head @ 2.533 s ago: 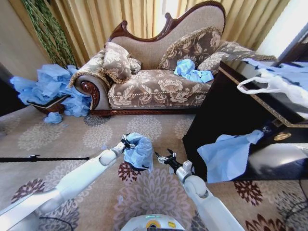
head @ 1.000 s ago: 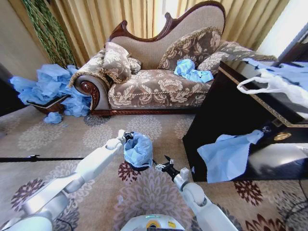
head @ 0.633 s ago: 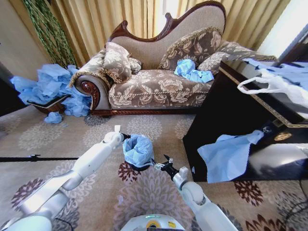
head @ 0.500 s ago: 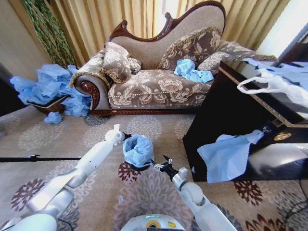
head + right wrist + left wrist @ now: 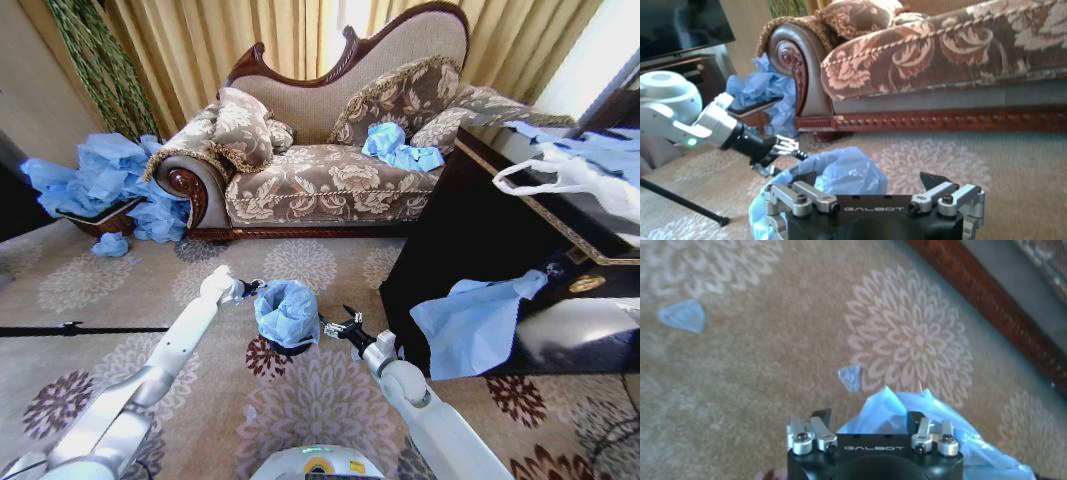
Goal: Place a garbage bag over the trash bin.
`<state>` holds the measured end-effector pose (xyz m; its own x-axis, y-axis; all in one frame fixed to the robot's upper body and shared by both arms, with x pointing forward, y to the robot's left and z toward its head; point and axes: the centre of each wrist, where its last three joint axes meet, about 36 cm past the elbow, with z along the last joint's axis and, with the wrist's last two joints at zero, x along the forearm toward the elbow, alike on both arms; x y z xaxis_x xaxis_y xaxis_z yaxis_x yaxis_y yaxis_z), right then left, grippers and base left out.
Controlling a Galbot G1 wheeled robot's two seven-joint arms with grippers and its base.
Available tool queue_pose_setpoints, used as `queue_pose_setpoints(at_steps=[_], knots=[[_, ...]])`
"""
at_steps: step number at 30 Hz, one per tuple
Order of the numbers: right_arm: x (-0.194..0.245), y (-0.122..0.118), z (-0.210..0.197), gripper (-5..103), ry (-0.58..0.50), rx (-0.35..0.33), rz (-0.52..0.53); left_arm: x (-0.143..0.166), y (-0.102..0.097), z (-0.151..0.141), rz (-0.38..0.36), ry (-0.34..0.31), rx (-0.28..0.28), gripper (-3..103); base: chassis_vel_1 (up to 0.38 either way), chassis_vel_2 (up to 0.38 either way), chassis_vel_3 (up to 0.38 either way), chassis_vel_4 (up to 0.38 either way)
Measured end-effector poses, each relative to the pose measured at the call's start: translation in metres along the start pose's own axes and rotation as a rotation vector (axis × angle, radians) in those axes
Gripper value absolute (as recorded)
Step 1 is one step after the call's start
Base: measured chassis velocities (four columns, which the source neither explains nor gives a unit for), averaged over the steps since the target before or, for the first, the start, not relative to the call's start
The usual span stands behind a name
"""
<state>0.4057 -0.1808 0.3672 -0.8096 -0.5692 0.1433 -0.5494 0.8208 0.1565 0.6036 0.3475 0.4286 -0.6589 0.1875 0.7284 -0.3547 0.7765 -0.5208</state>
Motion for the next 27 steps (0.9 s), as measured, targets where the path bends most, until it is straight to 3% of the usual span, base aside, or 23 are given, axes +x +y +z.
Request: queue_pose_setpoints(at_steps=[4, 6, 8, 9, 13, 14, 16, 21, 27], knots=[[-0.006, -0.003, -0.013, 100, -0.01, 0.037, -0.019, 0.024, 0.014, -0.007, -0.022, -0.022, 0.037, 89, 0.0, 0.0, 0.0, 0.0], [-0.009, -0.004, -0.014, 100, -0.009, 0.043, -0.026, 0.028, 0.018, -0.007, -0.031, -0.028, 0.042, 89, 0.0, 0.0, 0.0, 0.0], [-0.019, -0.004, -0.017, 100, -0.004, 0.057, -0.044, 0.04, 0.038, -0.006, -0.066, -0.033, 0.038, 98, 0.0, 0.0, 0.0, 0.0], [-0.019, -0.004, -0.017, 100, -0.004, 0.057, -0.044, 0.04, 0.038, -0.006, -0.066, -0.033, 0.038, 98, 0.0, 0.0, 0.0, 0.0], [-0.033, 0.003, -0.018, 100, -0.003, 0.072, -0.082, 0.046, 0.054, 0.005, -0.085, -0.037, -0.047, 100, 0.0, 0.0, 0.0, 0.0], [-0.033, 0.003, -0.018, 100, -0.003, 0.072, -0.082, 0.046, 0.054, 0.005, -0.085, -0.037, -0.047, 100, 0.0, 0.0, 0.0, 0.0], [-0.035, 0.007, -0.016, 100, -0.001, 0.07, -0.094, 0.037, 0.051, 0.015, -0.091, -0.037, -0.11, 100, 0.0, 0.0, 0.0, 0.0], [-0.028, 0.012, -0.004, 100, 0.011, 0.064, -0.095, 0.002, 0.036, 0.03, -0.1, -0.036, -0.144, 100, 0.0, 0.0, 0.0, 0.0], [-0.014, 0.008, 0.002, 100, 0.018, 0.066, -0.093, -0.015, 0.015, 0.038, -0.032, -0.069, -0.128, 100, 0.0, 0.0, 0.0, 0.0]])
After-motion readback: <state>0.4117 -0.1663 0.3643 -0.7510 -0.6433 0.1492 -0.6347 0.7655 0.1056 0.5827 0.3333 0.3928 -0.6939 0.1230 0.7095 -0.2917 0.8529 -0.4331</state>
